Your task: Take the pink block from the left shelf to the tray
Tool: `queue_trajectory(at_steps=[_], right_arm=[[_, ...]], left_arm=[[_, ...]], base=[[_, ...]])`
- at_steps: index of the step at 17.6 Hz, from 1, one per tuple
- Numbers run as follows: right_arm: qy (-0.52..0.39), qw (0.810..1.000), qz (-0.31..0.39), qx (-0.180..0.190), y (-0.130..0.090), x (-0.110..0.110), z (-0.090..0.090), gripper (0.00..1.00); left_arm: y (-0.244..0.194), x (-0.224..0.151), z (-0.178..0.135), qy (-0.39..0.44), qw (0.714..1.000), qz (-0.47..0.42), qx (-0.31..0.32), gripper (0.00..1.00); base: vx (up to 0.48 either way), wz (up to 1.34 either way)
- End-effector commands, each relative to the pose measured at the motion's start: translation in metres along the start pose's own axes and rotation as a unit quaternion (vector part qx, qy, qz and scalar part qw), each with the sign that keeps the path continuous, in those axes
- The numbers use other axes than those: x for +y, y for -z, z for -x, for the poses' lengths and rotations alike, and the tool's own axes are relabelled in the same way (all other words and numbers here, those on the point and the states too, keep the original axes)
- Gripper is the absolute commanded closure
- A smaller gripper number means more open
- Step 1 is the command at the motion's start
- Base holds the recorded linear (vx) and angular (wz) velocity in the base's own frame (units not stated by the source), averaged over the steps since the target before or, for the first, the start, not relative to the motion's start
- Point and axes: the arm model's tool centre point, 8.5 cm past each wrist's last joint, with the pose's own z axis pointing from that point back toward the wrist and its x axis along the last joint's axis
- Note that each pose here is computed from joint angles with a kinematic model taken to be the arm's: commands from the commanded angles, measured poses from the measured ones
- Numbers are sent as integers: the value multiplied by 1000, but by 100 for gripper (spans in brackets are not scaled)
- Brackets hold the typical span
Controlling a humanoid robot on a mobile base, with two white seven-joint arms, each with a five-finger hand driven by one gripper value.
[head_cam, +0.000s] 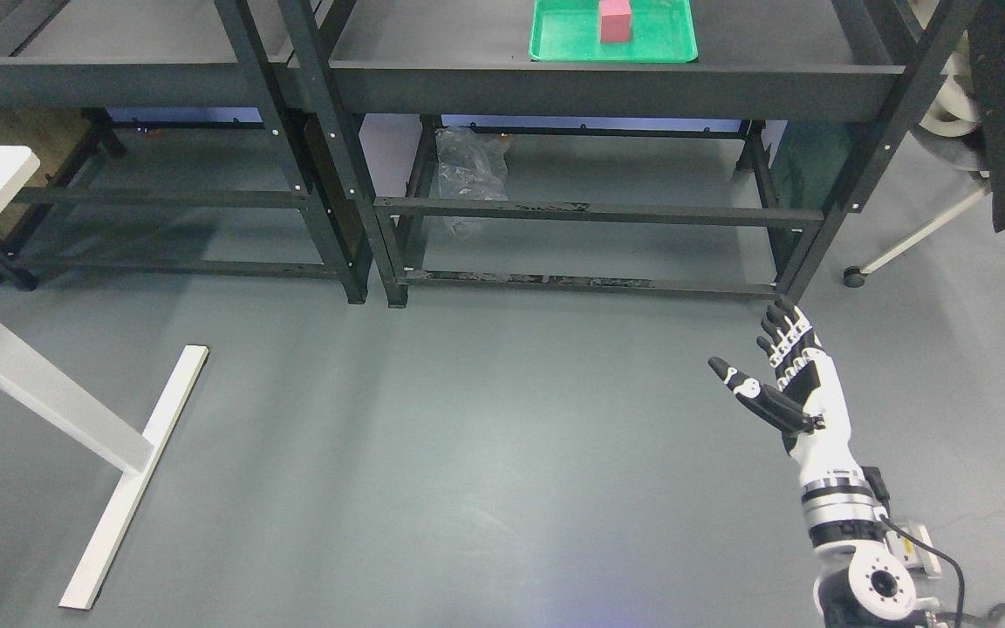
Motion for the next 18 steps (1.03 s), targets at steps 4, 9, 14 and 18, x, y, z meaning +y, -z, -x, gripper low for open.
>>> queue_trajectory(at_steps=[4, 9, 14, 18], right_arm=[[-11, 1000, 16, -2, -1, -17, -3, 0], [-11, 1000, 16, -2, -1, -18, -3, 0], [-11, 1000, 18, -7, -2, -20, -4, 0], [-11, 1000, 18, -3, -5, -20, -1, 0]], left_arm=[[-2, 10, 7, 1, 1000, -8, 2, 0], [-2, 10, 7, 1, 1000, -8, 2, 0], [-2, 10, 7, 1, 1000, -8, 2, 0], [-2, 10, 7, 1, 1000, -8, 2, 0]], base=[[0, 0], [0, 0], [0, 0], [0, 0]])
